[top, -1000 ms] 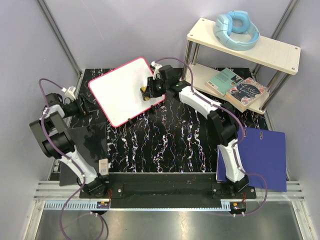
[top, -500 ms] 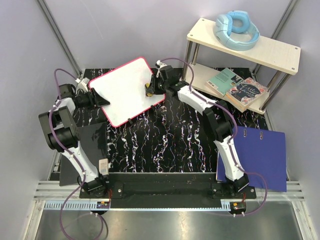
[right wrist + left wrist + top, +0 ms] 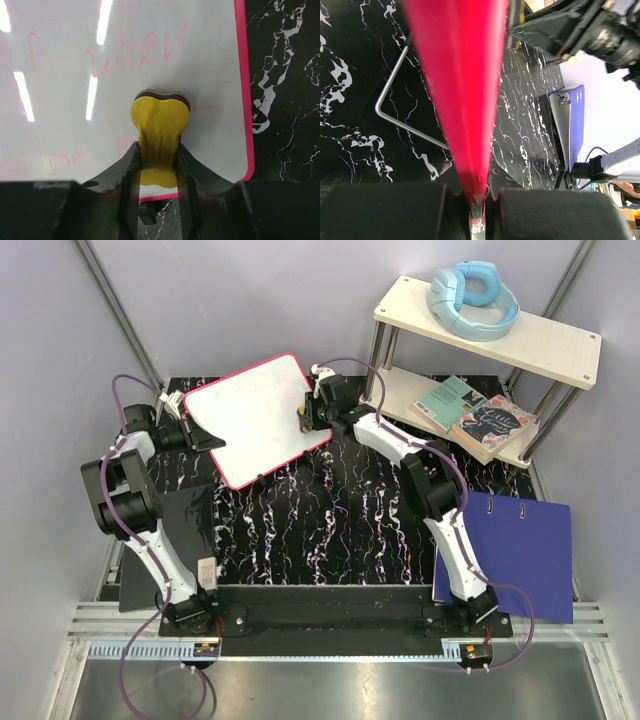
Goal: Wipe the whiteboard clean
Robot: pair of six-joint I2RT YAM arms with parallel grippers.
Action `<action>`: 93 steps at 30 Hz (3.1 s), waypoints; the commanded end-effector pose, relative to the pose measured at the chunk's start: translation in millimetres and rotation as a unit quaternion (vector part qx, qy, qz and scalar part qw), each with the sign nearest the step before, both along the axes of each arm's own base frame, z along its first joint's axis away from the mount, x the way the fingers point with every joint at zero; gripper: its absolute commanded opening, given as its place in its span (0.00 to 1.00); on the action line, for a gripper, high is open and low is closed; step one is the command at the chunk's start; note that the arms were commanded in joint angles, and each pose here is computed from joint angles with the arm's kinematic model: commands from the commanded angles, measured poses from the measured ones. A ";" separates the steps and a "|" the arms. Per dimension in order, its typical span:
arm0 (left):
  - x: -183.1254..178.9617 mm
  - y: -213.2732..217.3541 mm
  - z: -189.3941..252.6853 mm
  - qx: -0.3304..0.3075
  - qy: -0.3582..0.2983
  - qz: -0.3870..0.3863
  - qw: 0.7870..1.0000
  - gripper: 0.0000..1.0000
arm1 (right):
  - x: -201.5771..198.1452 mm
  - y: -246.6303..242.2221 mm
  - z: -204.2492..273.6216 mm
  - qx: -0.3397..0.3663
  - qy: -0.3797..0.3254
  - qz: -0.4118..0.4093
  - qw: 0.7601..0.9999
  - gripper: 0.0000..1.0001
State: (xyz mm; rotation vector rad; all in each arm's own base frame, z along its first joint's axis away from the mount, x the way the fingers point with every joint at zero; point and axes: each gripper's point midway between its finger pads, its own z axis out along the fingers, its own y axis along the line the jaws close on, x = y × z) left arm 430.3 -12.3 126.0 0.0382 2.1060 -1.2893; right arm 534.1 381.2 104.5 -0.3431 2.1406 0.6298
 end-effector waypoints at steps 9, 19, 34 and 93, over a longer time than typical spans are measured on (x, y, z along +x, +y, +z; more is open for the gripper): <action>15.6 35.7 -43.8 0.185 -0.021 0.037 0.982 0.00 | 3.9 16.4 -31.9 -0.037 -0.026 0.023 0.999 0.00; 11.1 32.6 -50.6 0.190 -0.010 0.037 0.981 0.00 | -92.3 111.6 -63.6 -0.110 0.005 0.171 0.979 0.00; 12.3 29.6 -55.0 0.171 0.002 0.047 0.984 0.00 | -160.1 159.4 -90.4 -0.148 -0.004 0.217 0.965 0.00; 9.4 36.5 -64.8 0.180 0.016 0.059 0.982 0.00 | 16.5 -59.5 69.9 -0.144 -0.116 -0.185 0.965 0.00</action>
